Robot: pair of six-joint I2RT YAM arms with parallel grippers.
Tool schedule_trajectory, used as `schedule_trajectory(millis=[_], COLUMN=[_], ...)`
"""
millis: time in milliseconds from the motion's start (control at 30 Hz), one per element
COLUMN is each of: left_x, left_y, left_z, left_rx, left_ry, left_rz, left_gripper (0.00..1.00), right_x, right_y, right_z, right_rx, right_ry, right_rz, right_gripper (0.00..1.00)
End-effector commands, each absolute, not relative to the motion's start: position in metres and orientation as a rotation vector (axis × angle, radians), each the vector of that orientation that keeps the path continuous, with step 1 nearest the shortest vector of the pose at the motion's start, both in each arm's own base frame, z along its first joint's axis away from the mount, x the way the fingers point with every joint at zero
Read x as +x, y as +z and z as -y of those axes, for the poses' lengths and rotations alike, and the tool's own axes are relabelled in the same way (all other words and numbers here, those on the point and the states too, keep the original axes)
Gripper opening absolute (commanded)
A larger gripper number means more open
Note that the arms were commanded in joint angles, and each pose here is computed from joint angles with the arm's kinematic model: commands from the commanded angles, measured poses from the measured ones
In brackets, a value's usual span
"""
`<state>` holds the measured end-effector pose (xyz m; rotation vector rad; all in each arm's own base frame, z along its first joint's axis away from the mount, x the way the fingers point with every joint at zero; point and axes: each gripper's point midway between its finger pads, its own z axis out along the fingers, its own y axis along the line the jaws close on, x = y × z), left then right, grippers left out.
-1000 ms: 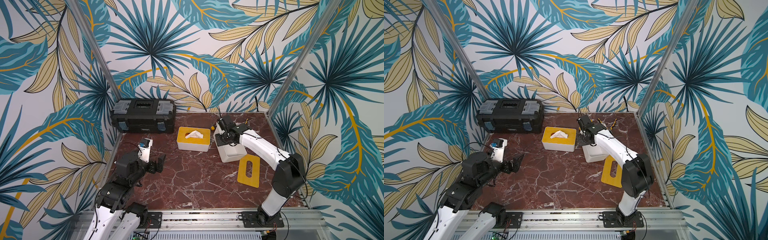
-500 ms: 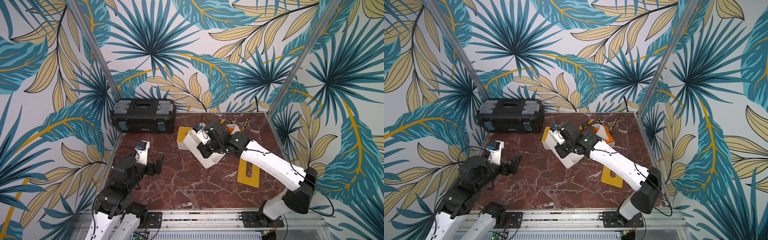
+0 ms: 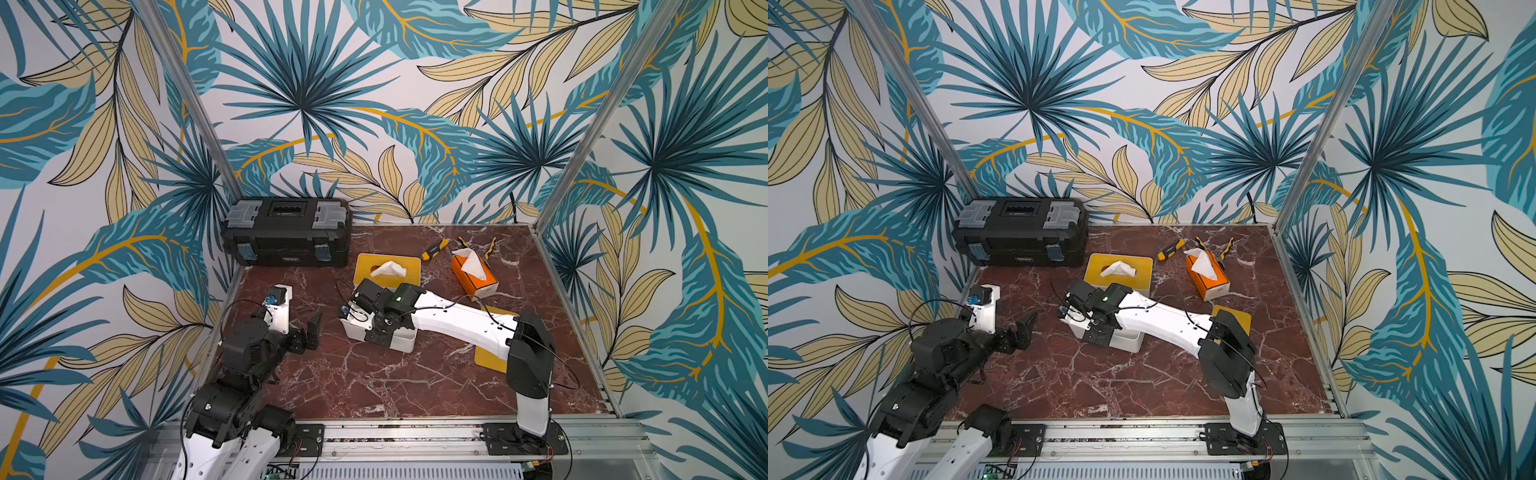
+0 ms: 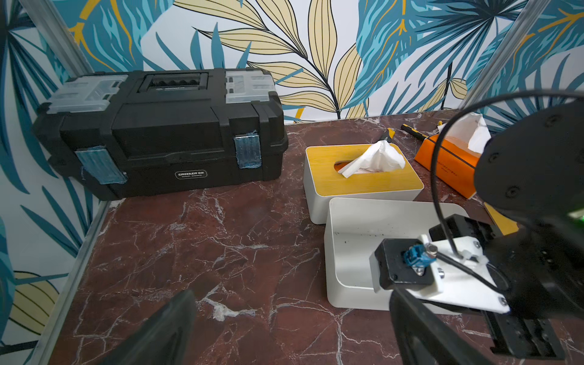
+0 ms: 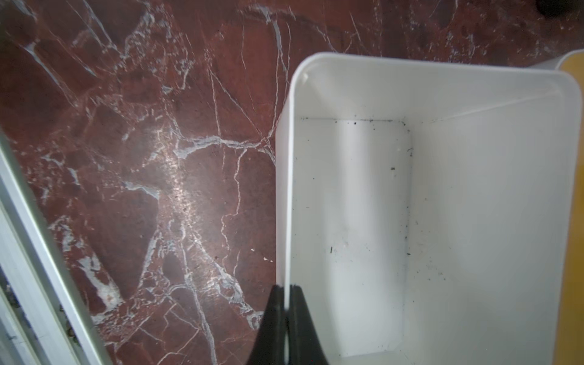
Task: Put the tissue paper into the tissue box
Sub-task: Move the tissue box to the center of the board.
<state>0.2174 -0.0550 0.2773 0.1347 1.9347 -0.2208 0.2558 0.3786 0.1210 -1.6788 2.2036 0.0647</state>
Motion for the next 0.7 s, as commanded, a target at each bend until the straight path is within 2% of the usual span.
schedule_trajectory(millis=[0,267,667], left_x=[0.216,0.217,0.218], left_y=[0.271,0.27,0.271], left_z=[0.05,0.049,0.048], left_rx=[0.118,0.115,0.103], left_ry=[-0.193,-0.192,-0.208], left_rz=[-1.941,-1.942,-1.935], left_gripper=[1.0,1.0,1.0], right_x=[0.264,0.283,0.343], right_y=[0.113,0.09,0.081], right_z=[-0.377,-0.38,-0.364], right_rx=[-1.736,-1.723,-1.607], right_ry=[-0.009,0.073,0.065], right_rz=[-2.111,-2.131,-2.203], right_gripper=[0.0,0.0,0.0])
